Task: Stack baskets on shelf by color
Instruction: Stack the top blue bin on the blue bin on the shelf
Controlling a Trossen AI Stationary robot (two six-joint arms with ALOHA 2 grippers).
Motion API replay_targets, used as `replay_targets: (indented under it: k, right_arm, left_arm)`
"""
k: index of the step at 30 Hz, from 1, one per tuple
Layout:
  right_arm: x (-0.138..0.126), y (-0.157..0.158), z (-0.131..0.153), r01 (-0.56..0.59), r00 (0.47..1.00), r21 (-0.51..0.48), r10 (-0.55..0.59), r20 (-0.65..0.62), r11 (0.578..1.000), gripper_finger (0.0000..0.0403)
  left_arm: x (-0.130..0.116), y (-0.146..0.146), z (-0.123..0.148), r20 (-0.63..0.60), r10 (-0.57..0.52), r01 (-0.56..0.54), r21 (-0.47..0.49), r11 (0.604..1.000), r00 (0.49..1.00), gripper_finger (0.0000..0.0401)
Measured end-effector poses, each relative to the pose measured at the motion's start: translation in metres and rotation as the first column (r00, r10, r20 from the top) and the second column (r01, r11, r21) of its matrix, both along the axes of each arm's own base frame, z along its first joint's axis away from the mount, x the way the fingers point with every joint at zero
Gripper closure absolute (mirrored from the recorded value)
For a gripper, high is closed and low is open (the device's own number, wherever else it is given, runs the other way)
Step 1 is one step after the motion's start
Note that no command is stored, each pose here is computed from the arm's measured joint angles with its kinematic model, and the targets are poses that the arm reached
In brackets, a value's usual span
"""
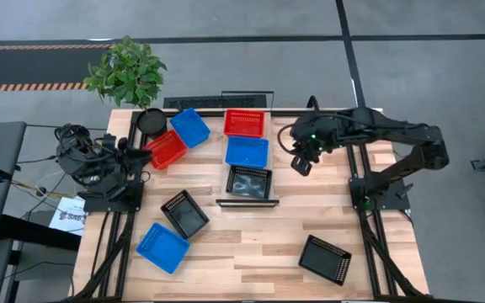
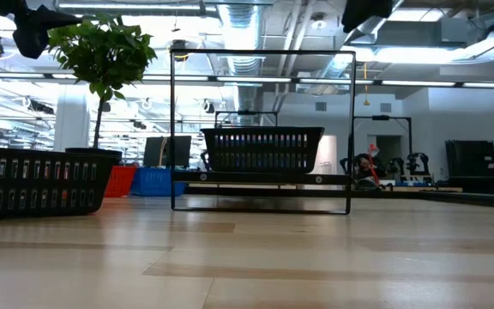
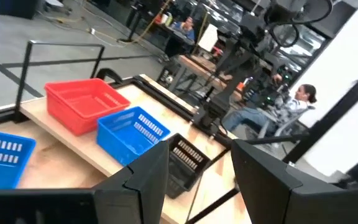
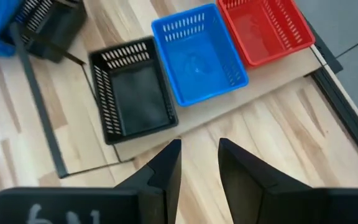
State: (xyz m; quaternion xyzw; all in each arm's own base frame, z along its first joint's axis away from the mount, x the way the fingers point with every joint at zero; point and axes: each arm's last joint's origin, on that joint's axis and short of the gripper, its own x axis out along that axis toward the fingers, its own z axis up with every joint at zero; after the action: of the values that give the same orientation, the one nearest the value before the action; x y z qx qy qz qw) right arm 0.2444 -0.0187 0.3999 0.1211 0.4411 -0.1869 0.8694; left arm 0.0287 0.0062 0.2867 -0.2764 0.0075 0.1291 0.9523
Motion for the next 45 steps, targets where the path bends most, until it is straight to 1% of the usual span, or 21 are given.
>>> replay_targets:
  k: [6,10,12,14,18,23,25,27,31,33,35,37,39,42,45]
  right_arm:
    - [0.001,0.019,0.0,-0.025,1.0,0.039,0.024,0.018,0.999,0.0273]
    - [0.004,0.03,-0.002,-0.053,0.999,0.023,0.053,0.012,0.998,0.0273]
    - [0.006,0.034,-0.003,-0.043,0.999,-0.001,0.043,0.009,0.999,0.0274]
    - [0.007,0.037,-0.005,-0.042,0.999,-0.019,0.042,0.002,0.999,0.0275]
    - [0.007,0.04,-0.005,-0.041,0.999,-0.038,0.041,-0.002,0.998,0.0273]
    - [0.009,0.04,-0.004,-0.04,0.999,-0.038,0.041,0.018,0.998,0.0268]
    - [0.012,0.04,-0.002,-0.041,0.997,-0.037,0.043,0.057,0.998,0.0266]
    - [0.018,0.041,0.0,-0.064,0.992,-0.054,0.07,0.103,0.996,0.0263]
    - [0.038,0.043,0.003,-0.108,0.97,-0.1,0.127,0.207,0.989,0.0261]
    - [0.054,0.045,0.005,-0.118,0.945,-0.124,0.149,0.293,0.985,0.0261]
    - [0.07,0.047,-0.003,-0.156,0.936,-0.159,0.197,0.291,0.975,0.0261]
    - [0.09,0.05,-0.01,-0.195,0.909,-0.207,0.255,0.328,0.959,0.0261]
    - [0.108,0.05,-0.017,-0.208,0.891,-0.255,0.291,0.349,0.944,0.0261]
    - [0.138,0.044,-0.028,-0.21,0.871,-0.308,0.321,0.372,0.928,0.026]
    - [0.165,0.032,-0.039,-0.207,0.878,-0.337,0.327,0.351,0.918,0.0257]
  left_arm:
    - [0.001,-0.003,0.0,0.0,-0.09,0.09,-0.059,0.994,0.996,0.0234]
    - [0.001,-0.003,-0.001,-0.004,-0.112,0.112,-0.071,0.991,0.994,0.0234]
    - [0.0,-0.003,-0.002,-0.013,-0.092,0.091,-0.057,0.994,0.996,0.0234]
    - [0.0,-0.001,-0.005,-0.032,-0.048,0.047,-0.029,0.998,0.998,0.0234]
    - [-0.002,0.002,-0.011,-0.058,0.032,-0.033,-0.009,0.999,0.998,0.0234]
    - [0.001,0.0,-0.019,-0.078,0.055,-0.054,0.017,0.998,0.995,0.0234]
    - [0.002,-0.002,-0.023,-0.087,0.054,-0.052,0.022,0.998,0.995,0.0234]
    - [0.004,-0.003,-0.027,-0.092,0.051,-0.051,0.011,0.999,0.994,0.0234]
    - [0.006,-0.007,-0.033,-0.108,0.017,-0.019,-0.016,1.0,0.994,0.0234]
    - [0.007,-0.008,-0.036,-0.116,0.005,-0.008,-0.026,1.0,0.993,0.0234]
    - [0.008,-0.009,-0.038,-0.12,-0.011,0.005,-0.047,0.999,0.993,0.0234]
    - [0.008,-0.01,-0.038,-0.126,-0.032,0.025,-0.061,0.998,0.992,0.0234]
    - [0.009,-0.011,-0.037,-0.122,-0.052,0.042,-0.077,0.996,0.991,0.0234]
    - [0.01,-0.013,-0.036,-0.119,-0.063,0.053,-0.086,0.995,0.991,0.0234]
    - [0.011,-0.015,-0.036,-0.125,-0.062,0.052,-0.085,0.995,0.99,0.0234]
